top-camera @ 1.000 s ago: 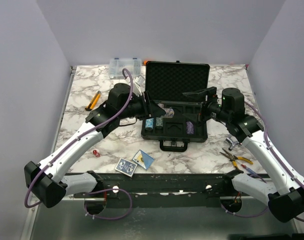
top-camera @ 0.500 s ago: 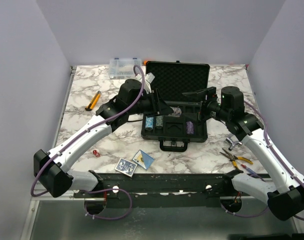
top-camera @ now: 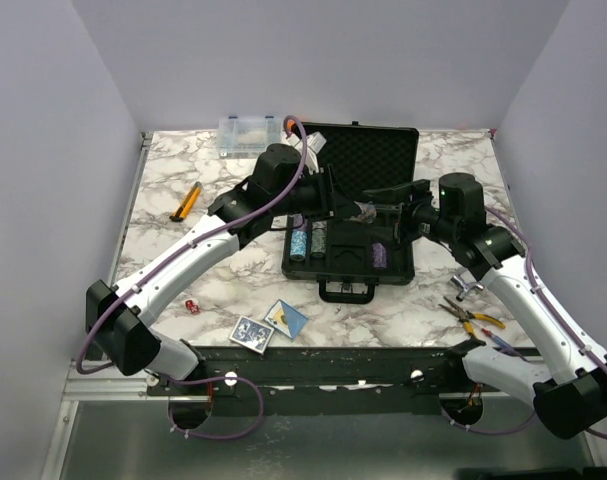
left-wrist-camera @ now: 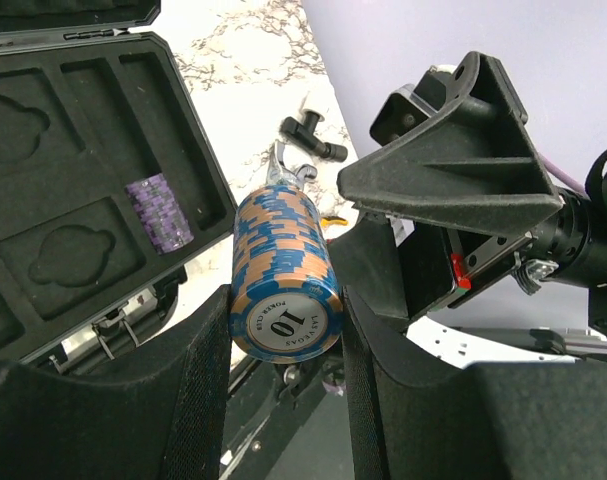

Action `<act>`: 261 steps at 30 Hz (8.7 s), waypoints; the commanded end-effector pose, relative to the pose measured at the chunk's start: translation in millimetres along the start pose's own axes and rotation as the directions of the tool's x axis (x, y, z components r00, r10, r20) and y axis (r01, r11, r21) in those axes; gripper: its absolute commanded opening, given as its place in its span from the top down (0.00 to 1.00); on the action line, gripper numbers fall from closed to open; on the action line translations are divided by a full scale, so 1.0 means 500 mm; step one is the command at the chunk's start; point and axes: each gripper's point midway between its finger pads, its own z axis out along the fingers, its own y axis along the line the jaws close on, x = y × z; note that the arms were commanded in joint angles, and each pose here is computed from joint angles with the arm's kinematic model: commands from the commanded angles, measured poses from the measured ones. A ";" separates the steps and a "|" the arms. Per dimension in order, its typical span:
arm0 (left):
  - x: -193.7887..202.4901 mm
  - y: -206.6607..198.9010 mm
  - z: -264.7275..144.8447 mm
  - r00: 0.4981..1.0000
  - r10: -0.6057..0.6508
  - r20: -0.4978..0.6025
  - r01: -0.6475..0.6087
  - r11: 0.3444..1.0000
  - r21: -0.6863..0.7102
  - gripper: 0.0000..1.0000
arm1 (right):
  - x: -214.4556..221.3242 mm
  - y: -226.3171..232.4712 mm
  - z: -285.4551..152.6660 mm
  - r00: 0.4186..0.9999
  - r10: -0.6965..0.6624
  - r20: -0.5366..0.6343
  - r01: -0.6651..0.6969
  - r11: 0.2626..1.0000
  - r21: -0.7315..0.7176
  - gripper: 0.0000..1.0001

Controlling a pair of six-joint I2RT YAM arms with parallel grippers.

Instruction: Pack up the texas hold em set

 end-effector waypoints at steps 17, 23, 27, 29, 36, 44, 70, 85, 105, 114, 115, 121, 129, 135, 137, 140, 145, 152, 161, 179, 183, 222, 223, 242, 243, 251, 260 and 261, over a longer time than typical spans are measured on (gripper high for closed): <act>-0.041 -0.090 0.008 0.992 0.099 0.073 -0.107 0.988 0.115 1.00 | -0.022 -0.008 0.016 0.997 0.057 0.054 -0.058 0.998 0.016 0.42; -0.036 -0.092 0.009 0.992 0.105 0.070 -0.113 0.986 0.119 1.00 | -0.028 -0.002 0.015 0.996 0.046 0.072 -0.047 0.999 0.008 0.51; -0.030 -0.094 0.010 0.992 0.108 0.063 -0.115 0.986 0.122 1.00 | -0.028 -0.004 0.018 0.997 0.043 0.070 -0.044 0.999 0.009 0.57; -0.026 -0.095 0.011 0.992 0.113 0.060 -0.120 0.985 0.124 1.00 | -0.027 -0.004 0.018 0.997 0.041 0.066 -0.041 0.999 0.003 0.65; -0.011 -0.091 0.006 0.991 0.127 0.048 -0.132 0.984 0.123 1.00 | -0.019 0.009 0.017 0.999 0.021 0.044 -0.020 1.000 -0.024 0.99; 0.000 -0.078 -0.005 0.990 0.135 0.049 -0.139 0.984 0.112 0.66 | -0.010 0.036 0.005 0.998 -0.049 0.044 0.052 0.997 -0.059 0.99; 0.058 0.051 -0.187 0.964 0.246 0.104 -0.229 0.961 -0.153 0.20 | -0.004 0.105 -0.048 0.908 -0.390 0.155 0.411 0.900 -0.143 0.99; 0.153 0.229 -0.378 0.956 0.279 0.094 -0.210 0.869 -0.449 0.01 | -0.035 0.121 0.003 0.529 -0.845 0.079 0.843 0.534 0.067 0.99; 0.188 0.356 -0.431 0.933 0.311 0.180 -0.137 0.772 -0.621 0.02 | -0.170 -0.057 0.117 0.305 -0.938 -0.162 0.923 0.249 0.293 0.99; 0.189 0.363 -0.438 0.925 0.316 0.213 -0.121 0.773 -0.622 0.02 | -0.232 -0.117 0.187 0.224 -0.945 -0.240 0.932 0.136 0.336 0.99; 0.188 0.365 -0.438 0.924 0.317 0.213 -0.121 0.772 -0.625 0.02 | -0.241 -0.121 0.194 0.218 -0.944 -0.246 0.929 0.124 0.348 0.99; 0.189 0.369 -0.434 0.926 0.321 0.198 -0.129 0.763 -0.633 0.02 | -0.298 -0.142 0.228 0.150 -0.944 -0.293 0.911 0.016 0.412 0.99; 0.193 0.372 -0.420 0.935 0.313 0.164 -0.144 0.761 -0.633 0.02 | -0.353 -0.151 0.240 0.085 -0.944 -0.320 0.869 -0.086 0.487 0.99; 0.193 0.368 -0.420 0.931 0.321 0.172 -0.151 0.770 -0.620 0.02 | -0.367 -0.190 0.254 0.104 -0.927 -0.360 0.865 -0.095 0.492 0.99; 0.194 0.369 -0.418 0.933 0.319 0.168 -0.151 0.769 -0.621 0.02 | -0.367 -0.207 0.258 0.117 -0.921 -0.372 0.868 -0.087 0.489 0.99; 0.195 0.369 -0.417 0.934 0.319 0.163 -0.154 0.768 -0.622 0.02 | -0.368 -0.222 0.261 0.130 -0.913 -0.387 0.870 -0.083 0.487 0.99; 0.195 0.370 -0.417 0.933 0.320 0.164 -0.154 0.768 -0.622 0.02 | -0.368 -0.237 0.255 0.157 -0.899 -0.408 0.864 -0.075 0.498 0.99; 0.195 0.370 -0.414 0.935 0.318 0.157 -0.157 0.768 -0.621 0.02 | -0.367 -0.268 0.248 0.234 -0.865 -0.443 0.847 -0.042 0.529 0.99; 0.194 0.369 -0.416 0.933 0.320 0.164 -0.155 0.770 -0.619 0.02 | -0.398 -0.291 0.237 0.282 -0.852 -0.442 0.787 -0.058 0.614 0.99; 0.196 0.372 -0.413 0.936 0.316 0.154 -0.156 0.766 -0.623 0.02 | -0.393 -0.284 0.236 0.324 -0.833 -0.448 0.769 -0.044 0.638 0.66; 0.197 0.372 -0.411 0.937 0.316 0.149 -0.159 0.765 -0.624 0.02 | -0.387 -0.262 0.233 0.318 -0.844 -0.431 0.771 -0.034 0.636 0.52; 0.227 0.365 -0.374 0.977 0.128 0.170 -0.006 0.816 -0.578 0.02 | -0.165 -0.087 0.093 0.284 -0.941 -0.185 0.933 0.226 0.281 0.25; 0.230 0.365 -0.370 0.979 0.105 0.174 0.015 0.818 -0.575 0.02 | -0.161 -0.091 0.092 0.291 -0.939 -0.184 0.932 0.235 0.275 0.25; 0.289 0.421 -0.318 0.992 -0.080 0.097 0.124 0.745 -0.656 0.08 | -0.149 -0.105 0.082 0.310 -0.929 -0.203 0.932 0.254 0.257 0.24; 0.291 0.424 -0.315 0.993 -0.084 0.087 0.121 0.739 -0.662 0.08 | -0.148 -0.106 0.081 0.310 -0.929 -0.203 0.932 0.256 0.256 0.23; 0.329 0.447 -0.300 0.987 -0.161 0.012 0.123 0.698 -0.705 0.09 | -0.149 -0.120 0.073 0.316 -0.924 -0.215 0.930 0.256 0.264 0.17; 0.353 0.506 -0.392 0.951 -0.264 0.159 0.265 0.437 -0.859 0.02 | -0.103 -0.131 0.072 0.280 -0.933 -0.226 0.959 0.260 0.114 0.00; 0.352 0.512 -0.398 0.942 -0.280 0.185 0.293 0.416 -0.861 0.02 | -0.103 -0.133 0.072 0.279 -0.933 -0.227 0.959 0.260 0.112 0.00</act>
